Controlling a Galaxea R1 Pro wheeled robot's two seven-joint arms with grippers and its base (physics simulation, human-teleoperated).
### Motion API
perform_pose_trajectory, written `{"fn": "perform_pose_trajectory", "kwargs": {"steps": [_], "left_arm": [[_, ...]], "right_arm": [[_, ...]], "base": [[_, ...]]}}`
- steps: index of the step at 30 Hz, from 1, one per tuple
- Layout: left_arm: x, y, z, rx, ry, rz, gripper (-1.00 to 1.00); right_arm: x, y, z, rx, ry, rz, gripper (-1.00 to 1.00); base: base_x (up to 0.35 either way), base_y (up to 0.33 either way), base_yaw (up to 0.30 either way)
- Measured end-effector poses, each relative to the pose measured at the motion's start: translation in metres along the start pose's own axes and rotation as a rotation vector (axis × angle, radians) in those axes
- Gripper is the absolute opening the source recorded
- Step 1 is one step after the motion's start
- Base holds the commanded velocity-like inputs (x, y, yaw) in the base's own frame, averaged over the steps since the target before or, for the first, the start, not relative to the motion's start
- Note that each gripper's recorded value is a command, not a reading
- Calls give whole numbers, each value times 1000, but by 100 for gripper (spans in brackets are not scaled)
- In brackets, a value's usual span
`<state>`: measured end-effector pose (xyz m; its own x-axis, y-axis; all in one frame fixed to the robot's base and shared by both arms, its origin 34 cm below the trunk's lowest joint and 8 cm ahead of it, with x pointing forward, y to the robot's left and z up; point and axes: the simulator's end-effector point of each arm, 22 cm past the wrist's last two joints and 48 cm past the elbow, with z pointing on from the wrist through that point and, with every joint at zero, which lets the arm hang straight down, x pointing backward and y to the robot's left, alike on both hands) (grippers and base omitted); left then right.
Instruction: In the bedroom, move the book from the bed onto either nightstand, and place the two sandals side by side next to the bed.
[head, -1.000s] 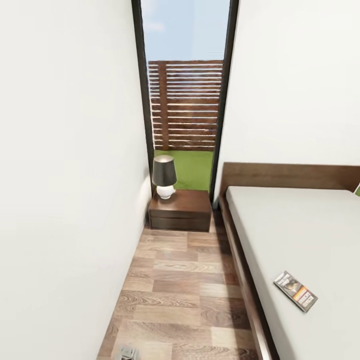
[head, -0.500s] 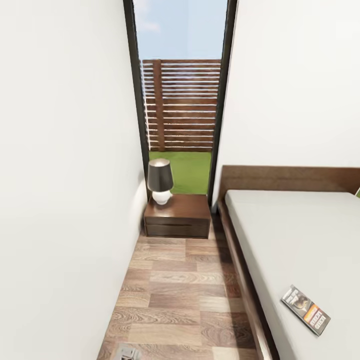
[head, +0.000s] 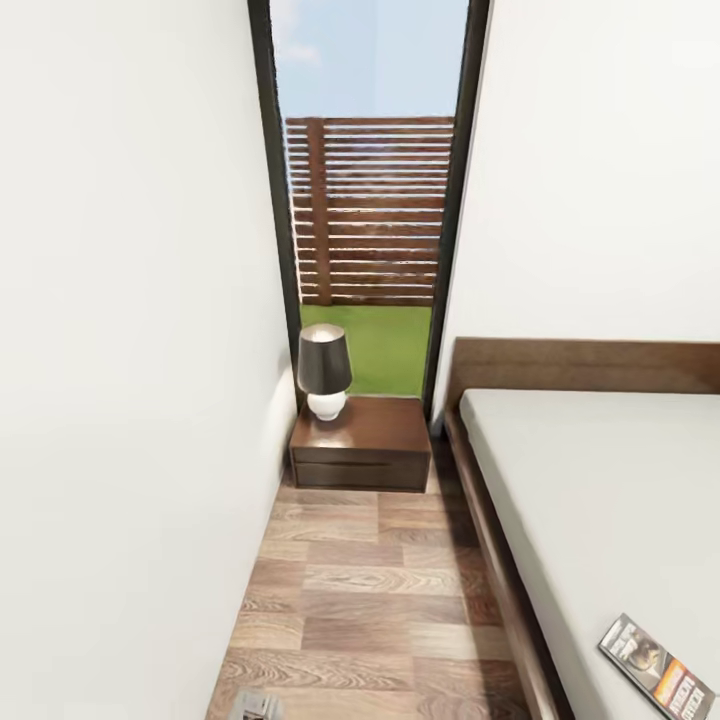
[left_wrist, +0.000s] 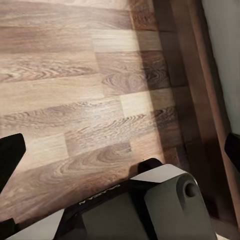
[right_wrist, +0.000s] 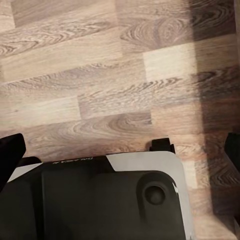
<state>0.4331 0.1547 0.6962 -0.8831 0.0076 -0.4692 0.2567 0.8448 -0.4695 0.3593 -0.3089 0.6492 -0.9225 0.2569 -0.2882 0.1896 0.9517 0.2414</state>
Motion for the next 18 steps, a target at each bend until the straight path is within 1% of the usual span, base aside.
{"fn": "perform_pose_trajectory", "kwargs": {"steps": [4,9,18], "left_arm": [[0,0,0,0,0,0,100],[0,0,0,0,0,0,100],[0,0,0,0,1,0,100]], "right_arm": [[0,0,0,0,0,0,100],[0,0,0,0,0,0,100],[0,0,0,0,0,0,100]], "base": [[331,5,-16],[310,1,-133],[156,0,-29]]}}
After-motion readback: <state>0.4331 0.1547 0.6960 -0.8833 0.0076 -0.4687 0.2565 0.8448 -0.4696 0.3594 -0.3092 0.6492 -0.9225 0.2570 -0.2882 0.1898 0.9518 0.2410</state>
